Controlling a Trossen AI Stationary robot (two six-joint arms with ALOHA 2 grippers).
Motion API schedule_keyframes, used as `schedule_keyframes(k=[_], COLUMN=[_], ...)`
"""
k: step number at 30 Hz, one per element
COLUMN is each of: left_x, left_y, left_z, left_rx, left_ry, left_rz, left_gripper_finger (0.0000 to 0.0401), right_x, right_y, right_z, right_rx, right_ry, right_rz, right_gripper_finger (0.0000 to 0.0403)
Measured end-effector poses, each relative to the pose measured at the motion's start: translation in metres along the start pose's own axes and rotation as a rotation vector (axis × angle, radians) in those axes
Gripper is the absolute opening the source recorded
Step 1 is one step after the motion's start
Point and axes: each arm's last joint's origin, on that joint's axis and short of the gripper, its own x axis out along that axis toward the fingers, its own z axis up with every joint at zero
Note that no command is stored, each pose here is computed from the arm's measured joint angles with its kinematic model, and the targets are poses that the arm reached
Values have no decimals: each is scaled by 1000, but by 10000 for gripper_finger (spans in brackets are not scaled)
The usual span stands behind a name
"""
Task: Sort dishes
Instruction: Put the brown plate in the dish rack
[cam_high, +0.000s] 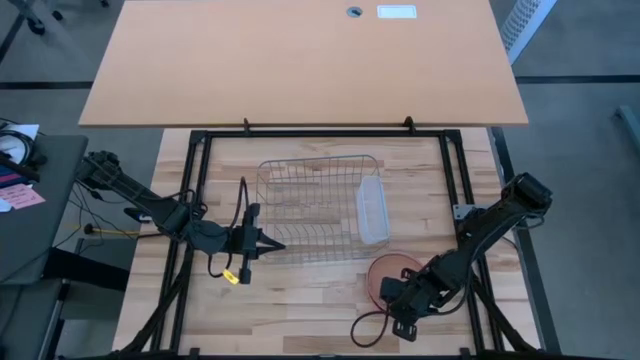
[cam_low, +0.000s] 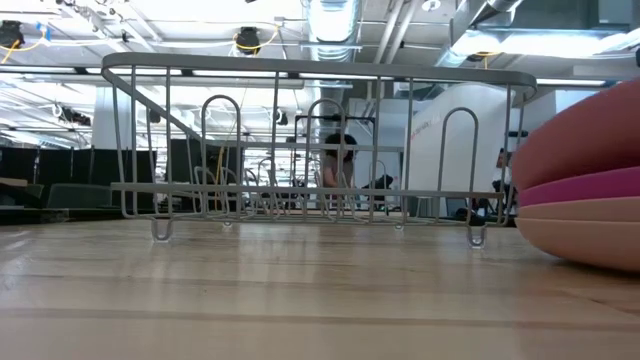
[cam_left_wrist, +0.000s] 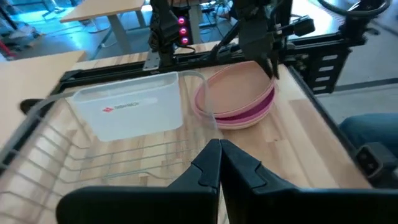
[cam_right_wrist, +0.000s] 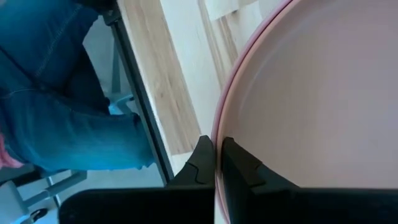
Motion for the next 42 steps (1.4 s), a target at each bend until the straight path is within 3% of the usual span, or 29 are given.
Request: schedule_keyframes(k=[8, 13, 21, 32, 42], left_x=[32, 69, 136, 195, 234], left_y=[-23, -41, -74, -104, -122], left_z=[8, -4, -44, -42, -54], left_rx=[19, 49, 90, 153, 236], left_ry=[-168, -220, -141, -125, -15], left_rz=[-188, -181, -182, -165, -57], left_gripper_finger=[0, 0, 0, 0, 0], right_x=[-1, -1, -2, -2, -3], right_y=[-3, -4, -8, -7, -9], right_z=[7, 13, 20, 22, 27], right_rx=[-3, -24, -20, -18, -2], right_ry=[13, -5, -18, -34, -14], right_rz=[14, 30, 34, 48, 67], right_gripper_finger=[10, 11, 11, 11, 11])
